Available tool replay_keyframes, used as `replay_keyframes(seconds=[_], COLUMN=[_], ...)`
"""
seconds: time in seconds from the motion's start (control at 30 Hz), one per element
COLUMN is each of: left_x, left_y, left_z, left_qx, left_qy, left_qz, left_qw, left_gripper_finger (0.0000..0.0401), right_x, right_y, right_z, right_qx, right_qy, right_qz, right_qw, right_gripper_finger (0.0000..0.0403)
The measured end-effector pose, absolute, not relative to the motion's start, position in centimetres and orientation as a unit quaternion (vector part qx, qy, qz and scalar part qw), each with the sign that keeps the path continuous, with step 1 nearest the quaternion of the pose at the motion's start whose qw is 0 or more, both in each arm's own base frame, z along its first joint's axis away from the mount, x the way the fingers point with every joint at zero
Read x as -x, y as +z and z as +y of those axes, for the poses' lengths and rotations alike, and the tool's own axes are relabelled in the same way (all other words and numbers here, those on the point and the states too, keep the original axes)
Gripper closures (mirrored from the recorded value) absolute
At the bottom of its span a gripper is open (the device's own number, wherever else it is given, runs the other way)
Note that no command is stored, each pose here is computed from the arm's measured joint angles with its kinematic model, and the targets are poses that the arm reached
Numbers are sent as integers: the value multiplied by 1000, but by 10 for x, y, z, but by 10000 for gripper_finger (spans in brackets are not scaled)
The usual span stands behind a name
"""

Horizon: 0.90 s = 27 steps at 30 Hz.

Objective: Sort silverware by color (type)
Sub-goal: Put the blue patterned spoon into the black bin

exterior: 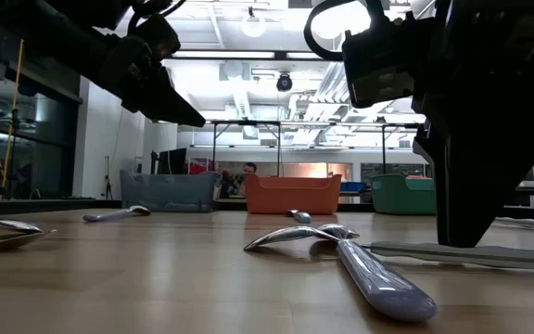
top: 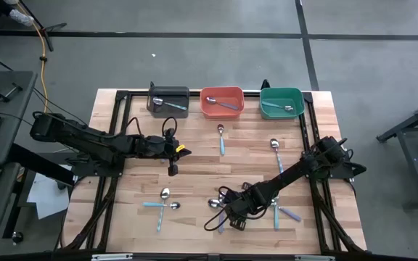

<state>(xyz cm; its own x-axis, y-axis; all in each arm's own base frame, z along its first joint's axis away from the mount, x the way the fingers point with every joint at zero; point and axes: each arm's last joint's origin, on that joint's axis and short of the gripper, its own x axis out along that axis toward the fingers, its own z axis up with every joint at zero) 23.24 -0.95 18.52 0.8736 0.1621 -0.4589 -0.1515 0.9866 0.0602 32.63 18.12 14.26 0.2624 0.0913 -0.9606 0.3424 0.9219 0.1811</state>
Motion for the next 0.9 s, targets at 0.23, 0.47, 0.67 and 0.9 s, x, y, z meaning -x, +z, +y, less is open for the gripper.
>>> replay_keyframes(seconds=[0.23,0.47,0.67,0.9], left_x=[-232,-232,-232,-232], left_y=[185,185,185,185], left_z=[-10,-10,-10,-10], left_qx=[-11,-11,-11,-11], left_qy=[81,81,81,81], left_qz=[238,238,238,238], left_qw=[968,968,968,968], left_gripper_finger=[401,401,401,400], right_x=[-326,-330,-333,-339], right_y=[142,142,149,151], right_z=[181,176,176,183], right_qx=[-180,-184,-191,-193], right_qy=[-83,-81,-70,-58], right_qz=[602,601,607,587], right_qw=[774,774,768,784], right_gripper_finger=[260,260,260,260])
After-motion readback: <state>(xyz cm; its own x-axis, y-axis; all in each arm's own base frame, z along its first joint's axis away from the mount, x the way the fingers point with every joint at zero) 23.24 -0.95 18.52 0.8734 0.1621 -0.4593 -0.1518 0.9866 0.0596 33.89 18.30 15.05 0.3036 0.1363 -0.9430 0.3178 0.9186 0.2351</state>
